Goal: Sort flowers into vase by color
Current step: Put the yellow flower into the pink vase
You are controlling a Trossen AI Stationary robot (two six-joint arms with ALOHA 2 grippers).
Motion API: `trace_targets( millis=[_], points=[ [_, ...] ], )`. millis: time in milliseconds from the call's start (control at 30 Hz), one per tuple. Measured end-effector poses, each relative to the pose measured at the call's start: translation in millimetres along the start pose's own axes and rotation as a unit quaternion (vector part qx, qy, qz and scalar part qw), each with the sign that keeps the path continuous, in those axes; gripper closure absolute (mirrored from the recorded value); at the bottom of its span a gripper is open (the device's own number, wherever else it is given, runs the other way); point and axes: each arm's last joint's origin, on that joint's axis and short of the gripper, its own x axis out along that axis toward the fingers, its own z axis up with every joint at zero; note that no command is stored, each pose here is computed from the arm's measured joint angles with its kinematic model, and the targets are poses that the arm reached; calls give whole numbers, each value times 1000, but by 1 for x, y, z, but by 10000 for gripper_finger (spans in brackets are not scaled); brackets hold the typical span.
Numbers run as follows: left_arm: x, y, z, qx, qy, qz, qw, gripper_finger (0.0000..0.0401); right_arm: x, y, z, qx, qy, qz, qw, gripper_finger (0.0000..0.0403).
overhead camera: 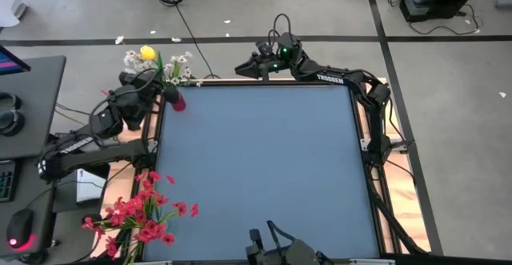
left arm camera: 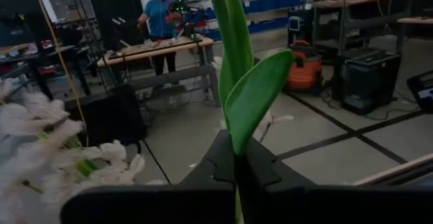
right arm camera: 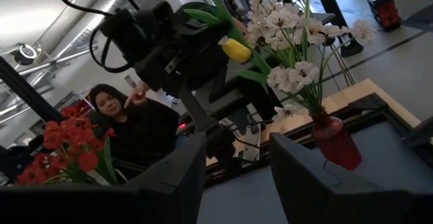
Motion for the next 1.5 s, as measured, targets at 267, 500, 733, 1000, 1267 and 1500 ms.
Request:
trace_targets(
  millis=[267,500,733,1000,1267,1500],
  points=[
    [3,-2,-3,4,-13,7,1000,400,0,0,-1,2,8,9,1000,234],
    [3,-1,-7,-21,1,26,999,400,0,-1,-2,1,13,5,1000,234],
    [9,-4,-10,-31,14,53,998,400,0,-2,-4,1,20,1,1000,234],
    [22,-4,-11,-27,18,90,995,400,0,-2,-4,4,22,0,1000,234],
    [36,-12,-19,-24,47,97,994,399,0,-2,-5,3,26,3,1000,234],
    [43,-18,-25,-25,64,98,993,387,0,-2,-6,1,34,9,999,234]
  ],
)
